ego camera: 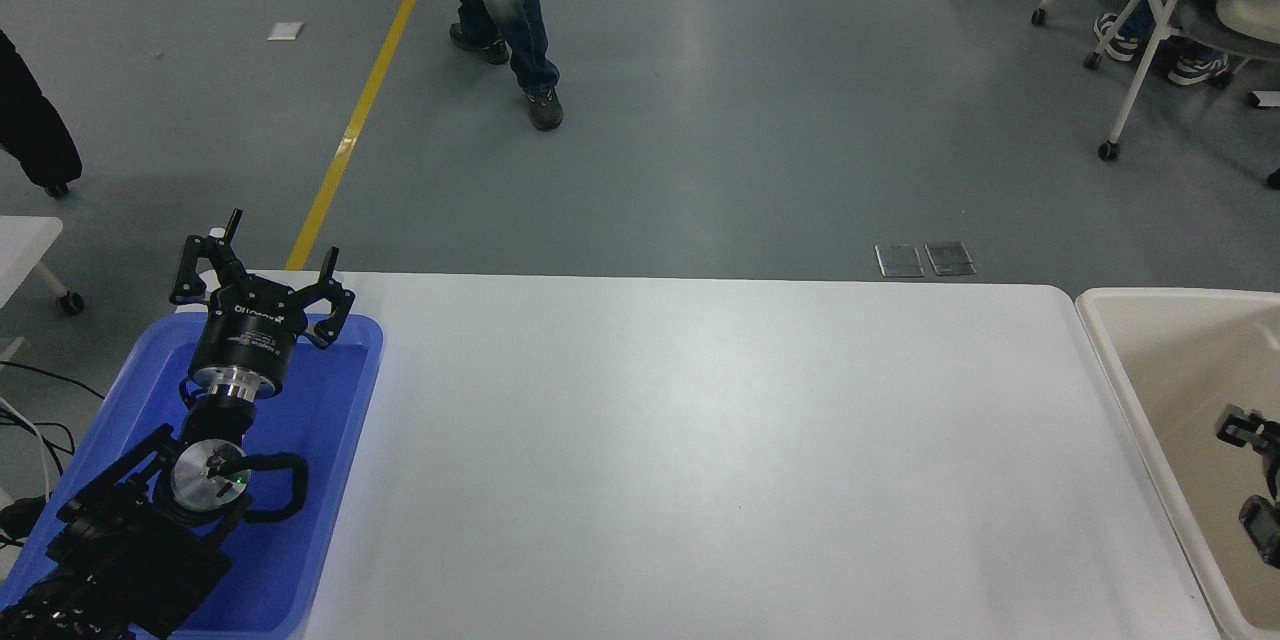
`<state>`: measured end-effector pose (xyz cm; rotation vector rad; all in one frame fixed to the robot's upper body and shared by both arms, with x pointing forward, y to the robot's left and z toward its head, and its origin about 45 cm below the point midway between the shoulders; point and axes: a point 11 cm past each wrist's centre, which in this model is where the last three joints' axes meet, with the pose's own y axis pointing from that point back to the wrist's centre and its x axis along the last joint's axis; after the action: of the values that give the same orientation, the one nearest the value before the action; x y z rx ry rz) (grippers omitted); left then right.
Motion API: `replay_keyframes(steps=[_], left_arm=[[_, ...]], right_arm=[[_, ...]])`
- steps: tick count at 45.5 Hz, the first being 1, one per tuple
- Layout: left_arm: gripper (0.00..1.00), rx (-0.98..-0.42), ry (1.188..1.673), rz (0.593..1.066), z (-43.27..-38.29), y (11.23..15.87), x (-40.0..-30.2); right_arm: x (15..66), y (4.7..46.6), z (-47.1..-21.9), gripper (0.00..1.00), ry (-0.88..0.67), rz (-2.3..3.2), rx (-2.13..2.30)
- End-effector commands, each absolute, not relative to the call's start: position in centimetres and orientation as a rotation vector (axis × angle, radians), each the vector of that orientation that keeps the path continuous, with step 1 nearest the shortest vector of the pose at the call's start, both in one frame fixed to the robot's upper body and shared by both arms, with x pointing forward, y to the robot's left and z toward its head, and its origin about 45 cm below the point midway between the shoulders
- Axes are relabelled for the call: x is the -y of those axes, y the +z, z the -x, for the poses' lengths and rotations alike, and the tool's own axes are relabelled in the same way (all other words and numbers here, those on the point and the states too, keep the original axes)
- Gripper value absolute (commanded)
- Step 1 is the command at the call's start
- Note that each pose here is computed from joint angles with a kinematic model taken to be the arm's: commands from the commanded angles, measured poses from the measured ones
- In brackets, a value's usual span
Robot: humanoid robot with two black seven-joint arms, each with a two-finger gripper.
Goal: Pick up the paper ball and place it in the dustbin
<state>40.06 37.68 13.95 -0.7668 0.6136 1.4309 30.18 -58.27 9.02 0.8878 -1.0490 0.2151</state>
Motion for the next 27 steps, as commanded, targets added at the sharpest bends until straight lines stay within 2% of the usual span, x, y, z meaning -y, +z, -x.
replay_keyframes(steps=[1, 14, 20, 27], left_arm=[[1.00, -0.615, 1.431, 0.764, -40.01, 13.88, -37.69], [1.00, -0.613, 1.431, 0.766, -40.06, 13.96, -37.68], [1.00, -0.614, 1.432, 0.767, -40.01, 13.90, -37.71], [1.00, -0.613, 1.431, 0.768, -40.06, 13.96, -37.69]], right_arm=[[56.8, 10.1, -32.7, 1.00, 0.218, -0.937, 1.116], [49.0, 13.5, -41.3, 1.00, -0.026, -1.255, 1.687], [45.5, 14.0, -43.2, 1.00, -0.104, -1.404, 1.768], [42.7, 14.6, -44.1, 1.00, -0.161, -1.556, 1.801]])
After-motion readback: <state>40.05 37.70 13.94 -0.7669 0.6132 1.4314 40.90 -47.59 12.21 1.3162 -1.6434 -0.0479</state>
